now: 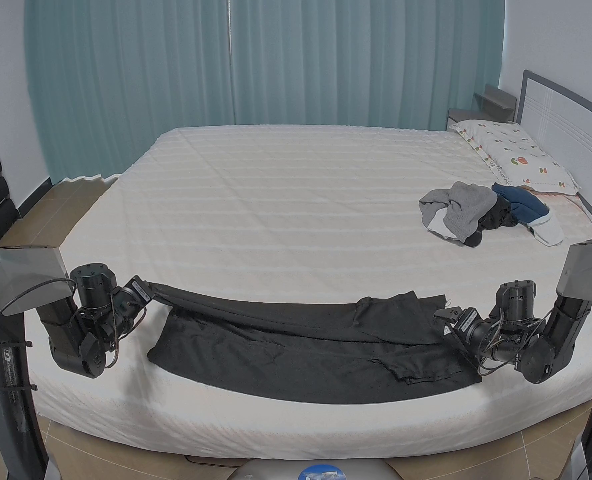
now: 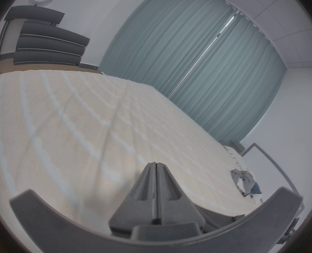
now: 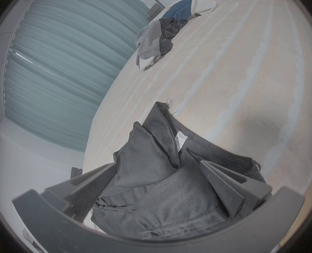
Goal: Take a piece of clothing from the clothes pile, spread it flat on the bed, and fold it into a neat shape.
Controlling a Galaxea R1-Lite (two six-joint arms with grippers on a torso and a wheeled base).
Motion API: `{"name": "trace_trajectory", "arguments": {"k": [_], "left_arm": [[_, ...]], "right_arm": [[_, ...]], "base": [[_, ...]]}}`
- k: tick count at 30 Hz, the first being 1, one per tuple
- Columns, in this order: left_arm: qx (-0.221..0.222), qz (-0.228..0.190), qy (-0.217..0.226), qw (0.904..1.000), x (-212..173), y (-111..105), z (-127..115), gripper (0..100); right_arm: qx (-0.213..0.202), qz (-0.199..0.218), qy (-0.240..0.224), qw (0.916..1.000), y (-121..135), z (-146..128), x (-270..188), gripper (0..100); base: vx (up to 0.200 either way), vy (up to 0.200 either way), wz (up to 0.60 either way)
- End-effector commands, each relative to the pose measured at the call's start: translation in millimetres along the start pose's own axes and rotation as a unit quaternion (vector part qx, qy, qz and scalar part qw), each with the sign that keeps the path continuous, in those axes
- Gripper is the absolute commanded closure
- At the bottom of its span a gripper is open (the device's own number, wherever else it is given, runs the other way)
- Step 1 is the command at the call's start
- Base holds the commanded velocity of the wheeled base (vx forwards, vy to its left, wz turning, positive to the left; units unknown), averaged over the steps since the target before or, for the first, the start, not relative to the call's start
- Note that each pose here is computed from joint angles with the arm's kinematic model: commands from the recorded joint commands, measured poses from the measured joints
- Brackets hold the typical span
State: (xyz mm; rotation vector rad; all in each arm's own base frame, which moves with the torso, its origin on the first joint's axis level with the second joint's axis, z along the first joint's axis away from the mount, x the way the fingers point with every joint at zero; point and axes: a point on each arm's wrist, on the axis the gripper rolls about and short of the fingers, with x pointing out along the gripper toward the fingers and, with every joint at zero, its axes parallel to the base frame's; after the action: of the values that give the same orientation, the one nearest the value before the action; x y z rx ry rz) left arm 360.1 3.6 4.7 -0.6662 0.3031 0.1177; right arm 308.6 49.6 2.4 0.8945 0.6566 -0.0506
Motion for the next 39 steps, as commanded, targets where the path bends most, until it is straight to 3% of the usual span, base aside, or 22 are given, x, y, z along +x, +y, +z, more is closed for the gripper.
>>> {"name": "trace_trajectory", "arguments": {"k": [1, 7, 18, 22, 36, 37, 39], "left_arm": [[0.002, 0.016, 0.017, 0.9997, 0, 9, -10, 100], [0.034, 0.052, 0.057, 0.9964, -6, 19, -24, 100], [0.037, 0.05, 0.061, 0.9962, -7, 17, -26, 100], [0.037, 0.048, 0.061, 0.9962, -7, 17, -27, 100], [0.038, 0.046, 0.062, 0.9963, -7, 15, -27, 100], [0.038, 0.046, 0.062, 0.9963, -7, 15, -27, 100], [0.04, 0.045, 0.065, 0.9961, -7, 14, -29, 100]], "right_arm": [[0.001, 0.001, -0.002, 1.0, 0, 1, 0, 0], [0.014, 0.004, -0.013, 0.9998, 1, 8, 0, 0], [0.021, 0.0, 0.003, 0.9998, 6, 23, 20, 0], [0.016, -0.006, 0.026, 0.9995, 0, 18, 31, 0], [-0.01, -0.004, 0.033, 0.9994, -5, 14, 51, 0], [-0.01, -0.004, 0.032, 0.9994, -5, 14, 51, 100], [-0.01, -0.004, 0.032, 0.9994, -5, 14, 51, 100]], "base": [[0.0, 0.0, 0.0], [0.0, 0.0, 0.0], [0.0, 0.0, 0.0], [0.0, 0.0, 0.0], [0.0, 0.0, 0.0], [0.0, 0.0, 0.0], [0.0, 0.0, 0.0]]}}
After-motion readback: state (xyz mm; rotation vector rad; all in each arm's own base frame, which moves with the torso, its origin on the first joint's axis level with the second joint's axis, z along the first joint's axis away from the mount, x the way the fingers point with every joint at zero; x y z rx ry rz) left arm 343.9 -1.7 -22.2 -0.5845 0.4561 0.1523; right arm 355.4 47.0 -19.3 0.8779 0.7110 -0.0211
